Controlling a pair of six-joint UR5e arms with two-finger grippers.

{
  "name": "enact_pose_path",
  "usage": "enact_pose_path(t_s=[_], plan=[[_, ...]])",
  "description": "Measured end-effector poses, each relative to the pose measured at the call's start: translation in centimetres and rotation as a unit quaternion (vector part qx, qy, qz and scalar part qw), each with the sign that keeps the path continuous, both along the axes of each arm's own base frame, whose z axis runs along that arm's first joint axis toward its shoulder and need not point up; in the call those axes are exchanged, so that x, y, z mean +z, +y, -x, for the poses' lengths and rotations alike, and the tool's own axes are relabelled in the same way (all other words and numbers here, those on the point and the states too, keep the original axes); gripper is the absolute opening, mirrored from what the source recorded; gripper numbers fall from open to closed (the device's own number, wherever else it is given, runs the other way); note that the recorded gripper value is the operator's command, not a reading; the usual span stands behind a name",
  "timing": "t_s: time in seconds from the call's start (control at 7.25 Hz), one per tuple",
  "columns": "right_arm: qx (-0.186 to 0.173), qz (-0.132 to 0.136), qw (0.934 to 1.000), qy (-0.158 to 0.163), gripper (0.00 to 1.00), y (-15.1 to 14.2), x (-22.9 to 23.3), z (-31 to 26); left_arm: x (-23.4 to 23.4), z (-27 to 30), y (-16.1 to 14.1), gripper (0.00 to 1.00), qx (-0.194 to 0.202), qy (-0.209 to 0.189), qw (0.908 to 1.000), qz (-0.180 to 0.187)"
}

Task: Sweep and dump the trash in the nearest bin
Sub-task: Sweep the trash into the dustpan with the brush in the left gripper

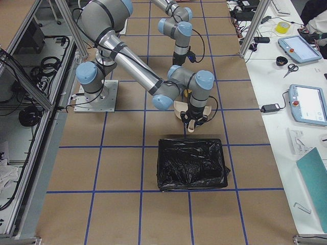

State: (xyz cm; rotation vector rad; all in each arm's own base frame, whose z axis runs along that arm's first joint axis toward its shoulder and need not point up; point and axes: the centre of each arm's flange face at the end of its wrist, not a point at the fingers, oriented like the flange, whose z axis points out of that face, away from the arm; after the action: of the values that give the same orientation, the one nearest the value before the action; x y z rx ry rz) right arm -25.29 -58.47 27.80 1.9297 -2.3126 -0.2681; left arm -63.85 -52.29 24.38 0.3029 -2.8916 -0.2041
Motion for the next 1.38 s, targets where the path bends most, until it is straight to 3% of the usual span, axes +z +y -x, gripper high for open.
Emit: enact_pose_path(t_s=[0.69,1.38], plan=[[-0.001,0.001,1.0,-0.002,0.0,0.0,-0.1,-0.1,-0.9,3.2,0.0,0.0,-0.001,0.027,0.9996,0.001],[-0.007,0.005,0.9999,-0.012,0.0,-0.2,-0.4,-0.2,0.8,8.2,2.5,0.0,-0.009,0.082,0.9966,0.004]])
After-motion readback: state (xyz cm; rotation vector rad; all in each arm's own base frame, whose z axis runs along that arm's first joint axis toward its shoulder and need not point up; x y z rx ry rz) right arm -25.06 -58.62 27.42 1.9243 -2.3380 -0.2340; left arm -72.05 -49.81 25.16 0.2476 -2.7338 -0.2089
